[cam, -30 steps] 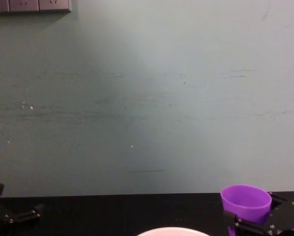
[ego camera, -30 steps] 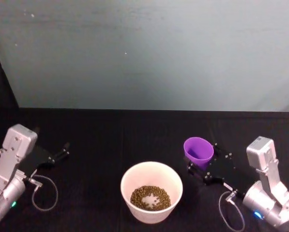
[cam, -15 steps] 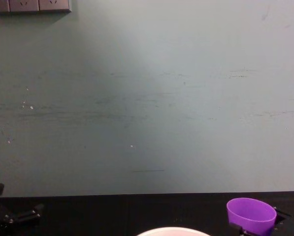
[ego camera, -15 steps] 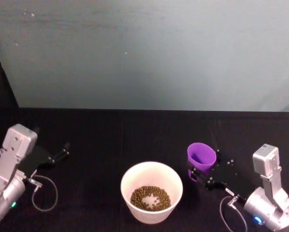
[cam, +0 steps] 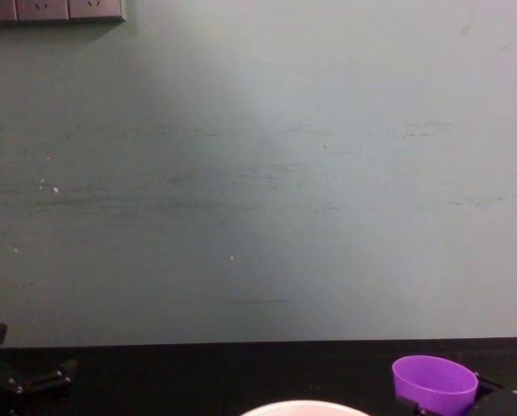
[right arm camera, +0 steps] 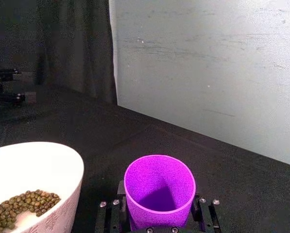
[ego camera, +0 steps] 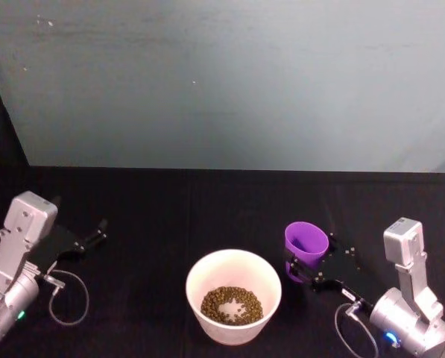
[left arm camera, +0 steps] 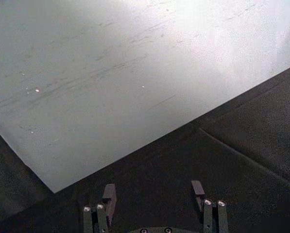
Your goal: Pick up the cup and pour the mung beans from the cup into the bowl.
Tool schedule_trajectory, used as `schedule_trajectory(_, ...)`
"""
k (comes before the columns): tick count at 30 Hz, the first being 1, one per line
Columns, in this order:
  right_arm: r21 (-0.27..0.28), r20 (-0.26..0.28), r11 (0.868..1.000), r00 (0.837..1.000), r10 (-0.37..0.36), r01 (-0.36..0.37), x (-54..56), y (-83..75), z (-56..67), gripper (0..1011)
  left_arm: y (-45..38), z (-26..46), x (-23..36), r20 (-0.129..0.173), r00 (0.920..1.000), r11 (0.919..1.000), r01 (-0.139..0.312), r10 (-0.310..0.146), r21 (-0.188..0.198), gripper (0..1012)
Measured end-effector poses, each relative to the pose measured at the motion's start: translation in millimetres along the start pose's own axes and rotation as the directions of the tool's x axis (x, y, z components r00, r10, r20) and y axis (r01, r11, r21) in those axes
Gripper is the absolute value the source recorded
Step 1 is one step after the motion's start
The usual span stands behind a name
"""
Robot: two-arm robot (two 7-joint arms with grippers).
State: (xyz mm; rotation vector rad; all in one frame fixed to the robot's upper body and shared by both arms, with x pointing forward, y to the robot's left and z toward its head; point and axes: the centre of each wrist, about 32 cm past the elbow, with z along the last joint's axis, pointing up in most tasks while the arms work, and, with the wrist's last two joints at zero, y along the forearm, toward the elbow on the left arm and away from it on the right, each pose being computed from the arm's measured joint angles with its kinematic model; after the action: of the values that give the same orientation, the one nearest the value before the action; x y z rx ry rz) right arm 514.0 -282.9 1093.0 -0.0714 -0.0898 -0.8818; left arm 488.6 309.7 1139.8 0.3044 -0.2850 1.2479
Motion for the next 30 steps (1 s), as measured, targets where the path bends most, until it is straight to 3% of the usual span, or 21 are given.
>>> schedule_trajectory(9, 0.001, 0.003, 1.000, 1.000, 0.000, 0.000, 0.1, -0.2, 0.2, 736, 0.0, 0.0, 0.0, 0.000, 1.0000, 1.0000, 0.000, 0.000, 0.000, 1003)
schedule_trajectory(20, 0.002, 0.006, 1.000, 1.000, 0.000, 0.000, 0.1, -0.4, 0.3, 991, 0.0, 0.0, 0.0, 0.000, 1.0000, 1.0000, 0.000, 0.000, 0.000, 1003)
schedule_trajectory(25, 0.002, 0.008, 1.000, 1.000, -0.001, 0.001, 0.2, -0.5, 0.5, 1003, 0.0, 0.0, 0.0, 0.000, 1.0000, 1.0000, 0.000, 0.000, 0.000, 1003)
schedule_trajectory(30, 0.037, 0.032, 0.999, 0.999, -0.002, 0.000, -5.1, -5.2, 15.1, 1003, 0.0, 0.0, 0.0, 0.000, 1.0000, 1.0000, 0.000, 0.000, 0.000, 1003)
